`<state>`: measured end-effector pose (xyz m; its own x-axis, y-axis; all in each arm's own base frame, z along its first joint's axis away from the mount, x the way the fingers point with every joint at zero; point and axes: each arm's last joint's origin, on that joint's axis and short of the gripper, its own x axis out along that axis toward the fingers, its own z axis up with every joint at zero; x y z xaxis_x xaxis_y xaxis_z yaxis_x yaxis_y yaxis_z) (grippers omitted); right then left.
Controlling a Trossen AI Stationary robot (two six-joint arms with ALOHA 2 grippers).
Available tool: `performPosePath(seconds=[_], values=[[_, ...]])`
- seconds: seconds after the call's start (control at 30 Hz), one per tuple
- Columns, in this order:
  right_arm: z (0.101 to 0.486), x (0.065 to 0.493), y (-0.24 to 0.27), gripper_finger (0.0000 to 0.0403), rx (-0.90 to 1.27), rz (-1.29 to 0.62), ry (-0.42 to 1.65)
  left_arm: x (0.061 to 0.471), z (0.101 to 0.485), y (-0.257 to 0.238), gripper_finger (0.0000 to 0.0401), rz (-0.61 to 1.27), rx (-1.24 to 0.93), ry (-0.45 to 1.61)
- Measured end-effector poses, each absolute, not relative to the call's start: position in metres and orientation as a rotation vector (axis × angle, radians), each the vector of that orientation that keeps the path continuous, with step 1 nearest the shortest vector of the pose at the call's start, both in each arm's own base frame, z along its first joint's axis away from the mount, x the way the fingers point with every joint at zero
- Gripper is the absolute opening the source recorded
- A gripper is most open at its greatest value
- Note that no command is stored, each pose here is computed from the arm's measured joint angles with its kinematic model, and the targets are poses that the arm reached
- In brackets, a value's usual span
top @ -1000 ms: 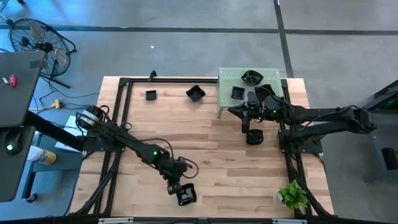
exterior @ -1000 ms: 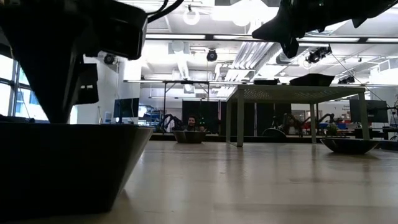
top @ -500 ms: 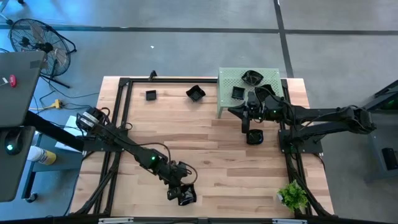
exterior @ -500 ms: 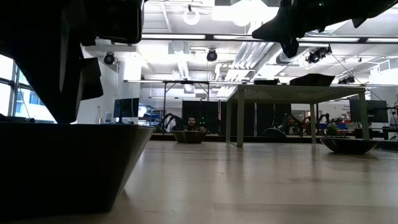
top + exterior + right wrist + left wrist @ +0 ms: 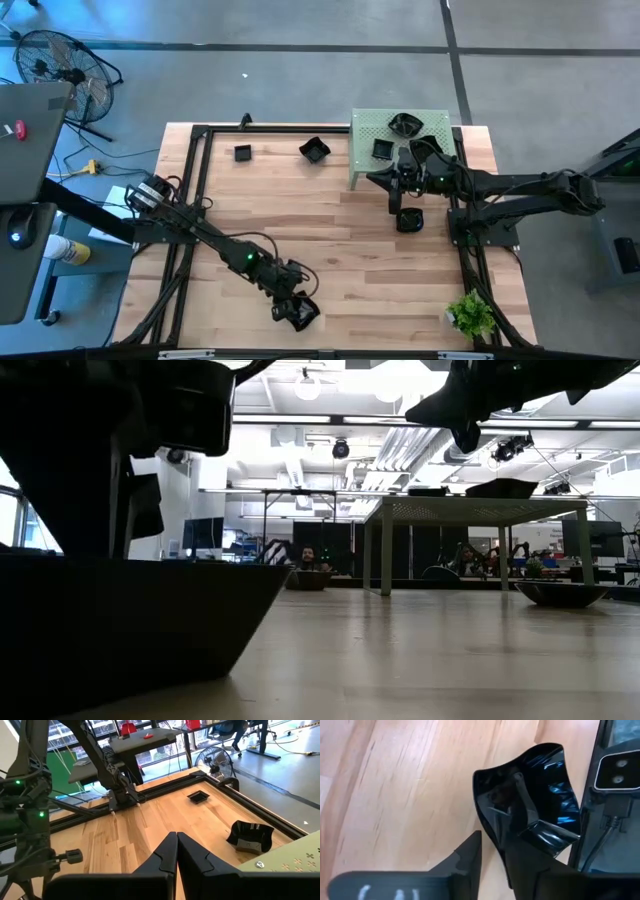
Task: Pick & Place Mini shaped plates
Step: Stack the black distorted square plate on top of the black distorted square plate on the shelf
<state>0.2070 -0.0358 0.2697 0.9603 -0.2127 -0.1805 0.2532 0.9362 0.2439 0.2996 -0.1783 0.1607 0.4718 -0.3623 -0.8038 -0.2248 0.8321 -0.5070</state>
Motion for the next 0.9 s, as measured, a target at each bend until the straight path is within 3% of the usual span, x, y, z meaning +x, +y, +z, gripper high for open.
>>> performPosePath(seconds=[0.23, 0.4, 0.57, 0.9], values=[[0.270, 0.207, -0.036, 0.0003, 0.268, -0.243, 0.153, 0.299, 0.160, -0.178, 0.0062, -0.094, -0.636, 1.118], [0.270, 0.207, -0.036, 0.0003, 0.261, -0.246, 0.153, 0.295, 0.161, -0.175, 0.0009, -0.055, -0.649, 1.154], [0.270, 0.207, -0.036, 0.0006, 0.261, -0.246, 0.152, 0.296, 0.174, -0.163, 0.0005, -0.002, -0.724, 1.135], [0.272, 0.207, -0.036, 0.0004, 0.271, -0.244, 0.133, 0.284, 0.226, -0.081, 0.0001, 0.140, -0.696, 1.070]])
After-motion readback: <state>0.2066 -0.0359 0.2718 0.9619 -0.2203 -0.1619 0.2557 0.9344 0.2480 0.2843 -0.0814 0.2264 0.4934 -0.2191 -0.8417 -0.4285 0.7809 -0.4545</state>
